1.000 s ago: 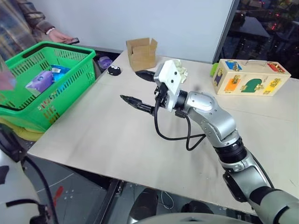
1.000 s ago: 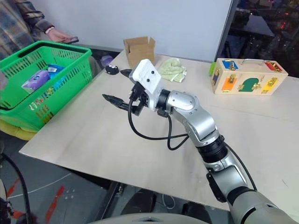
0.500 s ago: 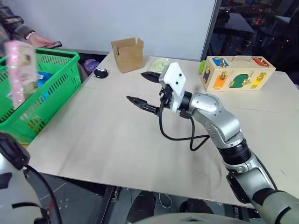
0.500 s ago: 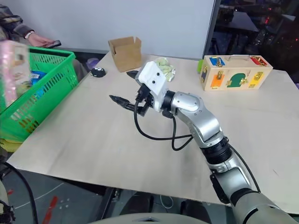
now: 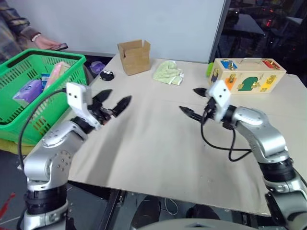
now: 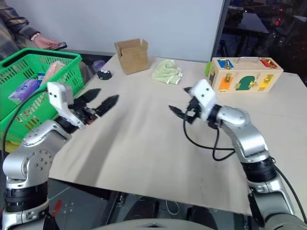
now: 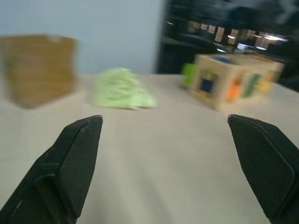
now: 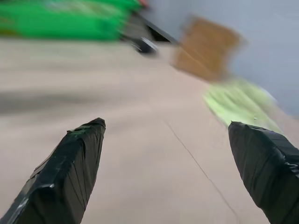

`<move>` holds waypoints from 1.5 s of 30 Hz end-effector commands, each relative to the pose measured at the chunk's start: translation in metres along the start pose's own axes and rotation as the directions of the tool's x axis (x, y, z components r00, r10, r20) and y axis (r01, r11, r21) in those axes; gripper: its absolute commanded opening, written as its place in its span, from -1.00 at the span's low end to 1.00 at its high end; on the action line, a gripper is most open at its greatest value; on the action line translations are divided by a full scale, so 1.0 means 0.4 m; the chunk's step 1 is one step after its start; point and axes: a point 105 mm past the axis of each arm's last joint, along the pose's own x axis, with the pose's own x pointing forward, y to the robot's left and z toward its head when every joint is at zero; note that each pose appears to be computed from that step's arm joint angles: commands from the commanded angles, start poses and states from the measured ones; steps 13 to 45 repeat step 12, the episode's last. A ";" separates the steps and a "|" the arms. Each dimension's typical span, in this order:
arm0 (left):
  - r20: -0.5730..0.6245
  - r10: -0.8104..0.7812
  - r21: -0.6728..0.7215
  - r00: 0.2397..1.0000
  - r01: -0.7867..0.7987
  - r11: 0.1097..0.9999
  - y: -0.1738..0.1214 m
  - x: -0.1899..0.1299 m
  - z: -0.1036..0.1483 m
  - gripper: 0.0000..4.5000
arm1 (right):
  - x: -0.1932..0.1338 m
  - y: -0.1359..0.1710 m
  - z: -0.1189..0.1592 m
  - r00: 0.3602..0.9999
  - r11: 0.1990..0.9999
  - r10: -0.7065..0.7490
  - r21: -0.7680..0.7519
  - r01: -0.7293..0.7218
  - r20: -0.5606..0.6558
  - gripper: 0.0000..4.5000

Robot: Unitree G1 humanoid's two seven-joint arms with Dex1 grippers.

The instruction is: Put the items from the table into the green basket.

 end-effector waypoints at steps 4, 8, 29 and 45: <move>-0.131 -0.115 0.022 0.985 0.119 0.993 -0.082 -0.002 -0.047 0.98 | -0.163 -0.059 -0.043 0.961 0.966 -0.259 -0.021 0.258 -0.100 1.00; -0.170 -0.128 0.010 0.977 0.131 0.991 -0.078 0.012 -0.066 0.98 | -0.234 -0.048 -0.085 0.933 0.948 -0.315 -0.011 0.318 -0.174 1.00; -0.199 -0.142 0.015 0.970 0.147 0.989 -0.071 0.019 -0.082 0.98 | -0.251 -0.040 -0.093 0.924 0.940 -0.337 -0.012 0.340 -0.182 1.00; -0.199 -0.142 0.015 0.970 0.147 0.989 -0.071 0.019 -0.082 0.98 | -0.251 -0.040 -0.093 0.924 0.940 -0.337 -0.012 0.340 -0.182 1.00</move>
